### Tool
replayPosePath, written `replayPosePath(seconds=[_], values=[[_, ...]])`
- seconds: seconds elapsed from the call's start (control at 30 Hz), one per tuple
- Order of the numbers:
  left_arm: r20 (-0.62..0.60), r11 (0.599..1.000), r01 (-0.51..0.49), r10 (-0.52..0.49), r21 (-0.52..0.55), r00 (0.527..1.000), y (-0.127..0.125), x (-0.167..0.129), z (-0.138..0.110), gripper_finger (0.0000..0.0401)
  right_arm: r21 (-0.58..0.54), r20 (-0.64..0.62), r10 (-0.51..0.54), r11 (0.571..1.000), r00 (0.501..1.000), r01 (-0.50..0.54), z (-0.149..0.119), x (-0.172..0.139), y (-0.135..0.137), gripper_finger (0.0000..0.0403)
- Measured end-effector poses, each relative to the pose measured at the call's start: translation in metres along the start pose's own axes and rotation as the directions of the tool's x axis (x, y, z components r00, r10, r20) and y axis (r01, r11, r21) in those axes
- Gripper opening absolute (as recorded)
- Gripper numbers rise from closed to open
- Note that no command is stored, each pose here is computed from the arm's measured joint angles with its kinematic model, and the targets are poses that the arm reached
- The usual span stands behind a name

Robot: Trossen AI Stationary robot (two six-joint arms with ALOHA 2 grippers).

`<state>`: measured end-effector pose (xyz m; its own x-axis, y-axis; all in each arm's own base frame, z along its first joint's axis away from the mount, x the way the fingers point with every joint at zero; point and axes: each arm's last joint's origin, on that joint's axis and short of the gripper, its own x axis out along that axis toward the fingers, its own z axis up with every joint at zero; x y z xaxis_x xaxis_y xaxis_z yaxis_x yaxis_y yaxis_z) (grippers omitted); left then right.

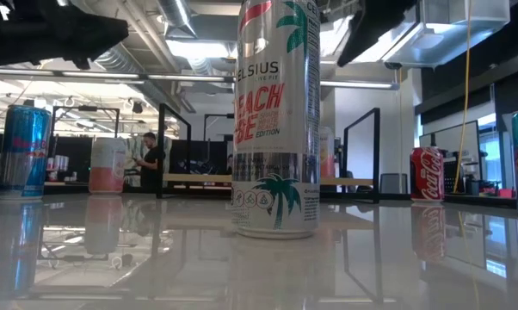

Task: Place canned beverage on shelf
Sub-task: Move the orange soda can to the center of the table

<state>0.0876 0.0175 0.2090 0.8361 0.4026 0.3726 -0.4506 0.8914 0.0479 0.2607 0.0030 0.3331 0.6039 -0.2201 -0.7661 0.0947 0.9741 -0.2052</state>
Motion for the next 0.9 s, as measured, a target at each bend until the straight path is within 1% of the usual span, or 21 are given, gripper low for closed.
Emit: replayPosePath(seconds=[0.1,0.2,0.3,0.4,0.53,0.63,0.77,0.83,0.9], values=[[-0.066,0.999,-0.040,0.042,0.022,0.997,0.002,0.004,0.010,0.0191,0.029,0.027,-0.012,1.000,1.000,0.012,-0.004,-0.011,-0.003,0.0344],[-0.163,0.996,-0.080,0.087,0.047,0.983,0.003,0.011,0.021,0.0225,0.051,0.047,-0.034,0.998,0.998,0.032,-0.007,-0.018,-0.005,0.0344],[-0.251,0.981,-0.175,0.192,0.087,0.949,0.007,0.021,0.039,0.0252,0.062,0.057,-0.038,0.997,0.998,0.035,-0.010,-0.022,-0.006,0.0344],[-0.337,0.948,-0.278,0.316,0.156,0.887,0.009,0.031,0.054,0.0270,0.077,0.045,-0.063,0.995,0.997,0.059,-0.012,-0.020,-0.006,0.0344],[-0.414,0.903,-0.362,0.428,0.231,0.803,0.011,0.050,0.079,0.0281,0.076,0.025,-0.067,0.995,0.997,0.065,-0.016,-0.015,-0.005,0.0344],[-0.483,0.869,-0.389,0.494,0.305,0.723,0.013,0.067,0.092,0.0282,0.072,0.011,-0.068,0.995,0.998,0.067,-0.019,-0.012,-0.004,0.0344],[-0.551,0.828,-0.424,0.561,0.369,0.617,0.021,0.091,0.110,0.0282,0.072,0.012,-0.077,0.994,0.997,0.076,-0.019,-0.012,-0.005,0.0344],[-0.591,0.816,-0.427,0.577,0.390,0.563,0.027,0.103,0.116,0.0282,0.072,0.011,-0.077,0.994,0.997,0.076,-0.019,-0.012,-0.005,0.0344],[-0.644,0.815,-0.419,0.575,0.400,0.505,0.034,0.112,0.121,0.0282,0.072,0.011,-0.078,0.994,0.997,0.077,-0.019,-0.012,-0.005,0.0344]])
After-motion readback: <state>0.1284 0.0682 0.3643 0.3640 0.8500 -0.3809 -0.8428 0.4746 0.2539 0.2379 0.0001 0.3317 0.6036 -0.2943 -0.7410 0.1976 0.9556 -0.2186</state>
